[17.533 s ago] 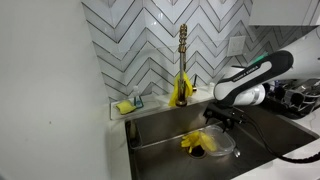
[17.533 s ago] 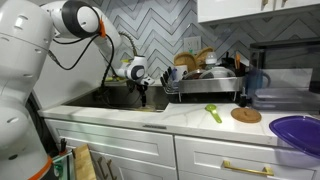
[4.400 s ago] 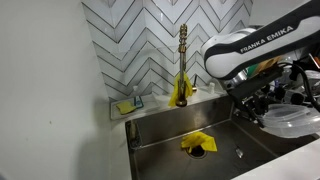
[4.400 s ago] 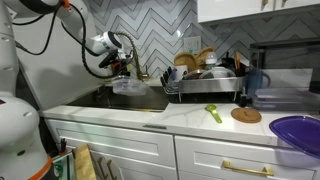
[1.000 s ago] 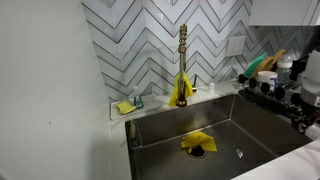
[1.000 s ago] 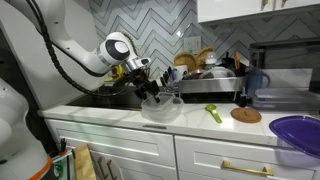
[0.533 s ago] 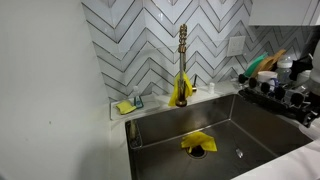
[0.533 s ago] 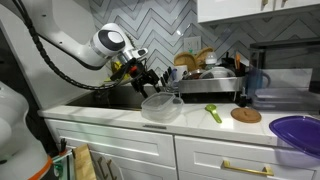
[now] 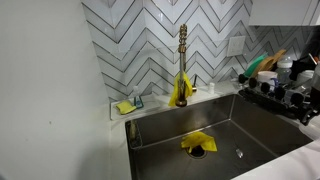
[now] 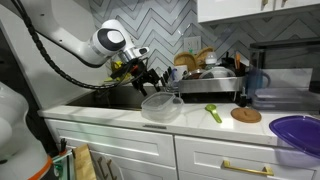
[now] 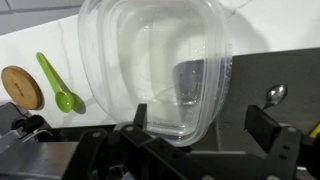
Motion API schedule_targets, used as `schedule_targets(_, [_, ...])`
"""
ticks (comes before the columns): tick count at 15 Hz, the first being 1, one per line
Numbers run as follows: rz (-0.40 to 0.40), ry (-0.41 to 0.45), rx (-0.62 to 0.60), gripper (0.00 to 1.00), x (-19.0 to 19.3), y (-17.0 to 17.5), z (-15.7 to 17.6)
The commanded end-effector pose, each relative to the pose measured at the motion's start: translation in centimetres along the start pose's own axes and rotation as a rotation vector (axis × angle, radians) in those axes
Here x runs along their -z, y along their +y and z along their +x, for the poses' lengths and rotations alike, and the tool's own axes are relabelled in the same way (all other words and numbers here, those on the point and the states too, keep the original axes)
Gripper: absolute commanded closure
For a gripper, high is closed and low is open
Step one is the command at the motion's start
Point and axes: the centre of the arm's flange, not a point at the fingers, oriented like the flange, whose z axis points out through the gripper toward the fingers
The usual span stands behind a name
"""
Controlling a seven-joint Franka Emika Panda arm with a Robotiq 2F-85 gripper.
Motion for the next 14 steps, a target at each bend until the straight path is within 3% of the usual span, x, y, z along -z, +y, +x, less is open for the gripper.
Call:
schedule_targets(1, [0.142, 0.020, -0.003, 0.00, 1.0, 2.6, -1.5])
schedule_targets(3, [0.218, 0.015, -0.022, 0.00, 1.2, 4.0, -2.4])
schedule_targets(6, [0.274, 0.032, -0.010, 0.00, 1.6, 6.0, -3.8])
schedule_targets(14, [0.287, 0.065, 0.025, 0.00, -1.4, 10.4, -6.0])
